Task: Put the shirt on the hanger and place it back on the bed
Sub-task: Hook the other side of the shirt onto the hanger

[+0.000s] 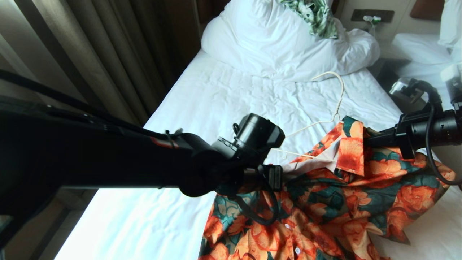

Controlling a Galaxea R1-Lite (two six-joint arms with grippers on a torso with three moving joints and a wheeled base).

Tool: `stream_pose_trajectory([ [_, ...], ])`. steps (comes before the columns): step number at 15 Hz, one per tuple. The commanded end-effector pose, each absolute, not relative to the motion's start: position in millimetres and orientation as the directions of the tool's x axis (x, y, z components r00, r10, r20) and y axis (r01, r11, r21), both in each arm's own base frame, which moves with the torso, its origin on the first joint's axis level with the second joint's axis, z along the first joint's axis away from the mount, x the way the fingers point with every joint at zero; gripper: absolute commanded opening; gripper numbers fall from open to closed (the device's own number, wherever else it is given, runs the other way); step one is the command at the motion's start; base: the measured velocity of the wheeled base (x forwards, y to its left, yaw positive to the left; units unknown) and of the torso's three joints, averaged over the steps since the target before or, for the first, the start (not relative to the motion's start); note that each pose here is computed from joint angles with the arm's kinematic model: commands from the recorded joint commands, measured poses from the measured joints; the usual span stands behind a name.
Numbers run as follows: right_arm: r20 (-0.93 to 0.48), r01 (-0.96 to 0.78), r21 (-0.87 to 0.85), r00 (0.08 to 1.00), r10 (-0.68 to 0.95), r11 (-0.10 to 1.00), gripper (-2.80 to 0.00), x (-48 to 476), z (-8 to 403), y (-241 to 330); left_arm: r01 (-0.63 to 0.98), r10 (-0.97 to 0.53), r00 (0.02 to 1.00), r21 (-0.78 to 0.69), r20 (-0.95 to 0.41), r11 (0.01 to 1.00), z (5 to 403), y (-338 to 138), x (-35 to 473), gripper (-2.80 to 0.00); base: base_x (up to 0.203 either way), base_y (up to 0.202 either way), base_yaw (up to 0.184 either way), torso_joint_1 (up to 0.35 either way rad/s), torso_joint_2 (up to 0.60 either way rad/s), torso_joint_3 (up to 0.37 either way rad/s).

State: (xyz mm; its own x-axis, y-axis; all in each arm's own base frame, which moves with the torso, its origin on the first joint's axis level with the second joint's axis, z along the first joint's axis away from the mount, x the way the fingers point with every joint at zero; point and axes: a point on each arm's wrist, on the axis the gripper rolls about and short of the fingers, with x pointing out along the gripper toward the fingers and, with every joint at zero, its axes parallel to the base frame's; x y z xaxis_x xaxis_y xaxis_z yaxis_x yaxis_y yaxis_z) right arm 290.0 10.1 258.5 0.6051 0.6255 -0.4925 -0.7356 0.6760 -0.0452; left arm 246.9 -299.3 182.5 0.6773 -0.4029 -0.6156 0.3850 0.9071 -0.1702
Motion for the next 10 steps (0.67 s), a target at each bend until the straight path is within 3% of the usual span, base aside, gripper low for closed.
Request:
stream_pose_trajectory([
  [1, -0.486, -0.739, -0.050, 0.605, 0.631, 0.671, -2.80, 289.8, 261.0, 10.8, 0.378, -0.438, 0.730, -0.223, -0.525, 0.898, 224.0, -280.4, 241.5, -2.80, 0.000, 0.000, 0.000, 0.000, 0.00, 0.000],
  [4, -0.481, -0.734, -0.043, 0.610, 0.630, 0.678, -2.80, 289.2, 263.1, 10.4, 0.411, -0.491, 0.754, -0.271, -0.436, 0.871, 262.4, -262.6, 217.7, -2.80, 0.000, 0.000, 0.000, 0.000, 0.00, 0.000],
  [5, -0.485, -0.733, -0.040, 0.608, 0.628, 0.679, -2.80, 289.4, 262.0, 10.3, 0.442, -0.513, 0.722, -0.261, -0.464, 0.858, 254.0, -266.1, 201.9, -2.80, 0.000, 0.000, 0.000, 0.000, 0.00, 0.000],
  [10, -0.499, -0.728, -0.036, 0.607, 0.619, 0.685, -2.80, 291.7, 257.8, 10.1, 0.554, -0.495, 0.517, -0.168, -0.698, 0.815, 131.7, -323.2, 147.0, -2.80, 0.000, 0.000, 0.000, 0.000, 0.00, 0.000],
])
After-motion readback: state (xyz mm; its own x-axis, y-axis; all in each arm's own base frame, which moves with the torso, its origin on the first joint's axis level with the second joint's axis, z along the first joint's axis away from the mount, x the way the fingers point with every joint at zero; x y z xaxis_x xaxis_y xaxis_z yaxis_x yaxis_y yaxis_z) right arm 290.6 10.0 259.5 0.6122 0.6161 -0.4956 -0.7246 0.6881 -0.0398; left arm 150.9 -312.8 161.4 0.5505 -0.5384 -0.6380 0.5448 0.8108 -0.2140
